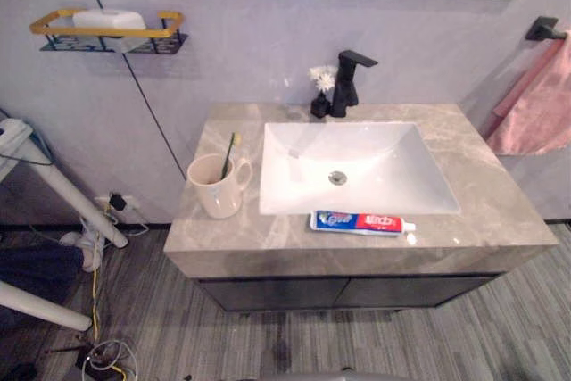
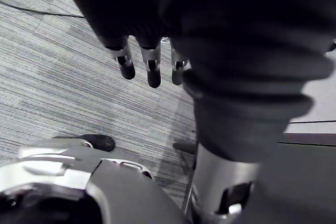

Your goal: Organize washtable

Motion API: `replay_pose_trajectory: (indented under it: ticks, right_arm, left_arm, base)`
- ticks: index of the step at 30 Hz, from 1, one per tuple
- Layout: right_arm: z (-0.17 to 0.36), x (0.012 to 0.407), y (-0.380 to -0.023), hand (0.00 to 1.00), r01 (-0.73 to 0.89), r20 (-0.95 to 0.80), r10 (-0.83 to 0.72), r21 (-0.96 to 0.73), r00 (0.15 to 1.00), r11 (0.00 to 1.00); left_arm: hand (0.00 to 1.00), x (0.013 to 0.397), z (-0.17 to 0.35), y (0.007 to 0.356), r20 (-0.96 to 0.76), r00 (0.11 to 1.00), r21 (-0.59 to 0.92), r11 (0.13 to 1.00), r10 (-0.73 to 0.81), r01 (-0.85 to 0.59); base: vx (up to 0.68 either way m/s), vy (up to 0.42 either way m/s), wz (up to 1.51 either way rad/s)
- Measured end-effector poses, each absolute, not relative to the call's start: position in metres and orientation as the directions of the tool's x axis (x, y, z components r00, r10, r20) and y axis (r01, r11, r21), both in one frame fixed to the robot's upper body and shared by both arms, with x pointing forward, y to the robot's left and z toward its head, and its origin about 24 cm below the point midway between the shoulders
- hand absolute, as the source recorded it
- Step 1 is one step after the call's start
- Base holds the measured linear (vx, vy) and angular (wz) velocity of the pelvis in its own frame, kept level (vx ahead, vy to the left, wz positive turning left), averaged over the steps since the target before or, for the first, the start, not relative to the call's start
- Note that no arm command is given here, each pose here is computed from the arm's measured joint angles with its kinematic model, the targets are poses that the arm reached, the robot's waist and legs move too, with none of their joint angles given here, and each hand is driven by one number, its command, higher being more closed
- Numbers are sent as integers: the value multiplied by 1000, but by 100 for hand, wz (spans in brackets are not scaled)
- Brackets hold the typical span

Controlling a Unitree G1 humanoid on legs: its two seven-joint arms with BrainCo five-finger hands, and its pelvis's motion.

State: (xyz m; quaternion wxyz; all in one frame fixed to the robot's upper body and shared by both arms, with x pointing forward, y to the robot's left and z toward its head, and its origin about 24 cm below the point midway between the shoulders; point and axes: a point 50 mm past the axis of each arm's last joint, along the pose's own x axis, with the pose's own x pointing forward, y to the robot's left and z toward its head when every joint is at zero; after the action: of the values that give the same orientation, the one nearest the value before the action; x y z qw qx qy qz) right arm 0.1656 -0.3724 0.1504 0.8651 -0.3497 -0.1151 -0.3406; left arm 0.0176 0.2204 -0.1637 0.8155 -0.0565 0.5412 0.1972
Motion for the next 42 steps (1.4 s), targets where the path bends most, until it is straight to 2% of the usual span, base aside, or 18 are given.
replay_pose_trajectory:
  ticks: [3, 5, 8, 12, 17, 29, 42]
  right_arm:
    - [157, 184, -351, 0, 578, 449, -368, -577, 814, 577]
    - [156, 204, -318, 0, 402, 401, -156, -658, 903, 636]
    - [150, 217, -284, 0, 184, 308, 84, -742, 948, 644]
    - [146, 229, -257, 0, -23, 213, 284, -763, 935, 646]
    - [132, 238, -237, 0, -191, 98, 412, -774, 906, 604]
    - [104, 242, -217, 0, -355, -73, 505, -796, 860, 490]
    - [83, 250, -229, 0, -364, -208, 424, -871, 882, 330]
  left_arm:
    - [0, 18, -163, 221, -904, 340, 124, 921, 259, -370]
    - [0, 21, -163, 223, -900, 355, 128, 932, 253, -340]
    - [0, 24, -161, 223, -892, 375, 127, 936, 253, -329]
    - [0, 26, -161, 223, -892, 384, 128, 949, 237, -289]
    - [0, 25, -162, 222, -899, 384, 118, 961, 210, -249]
    - [0, 32, -161, 227, -897, 397, 116, 971, 192, -208]
    - [0, 35, -161, 226, -897, 403, 113, 975, 182, -189]
  base:
    - [0, 0, 0]
    - [-9, 6, 3]
    - [-13, 6, 9]
    - [8, 5, 9]
    - [31, 1, 13]
    - [-10, -4, 5]
    - [-4, -2, 1]
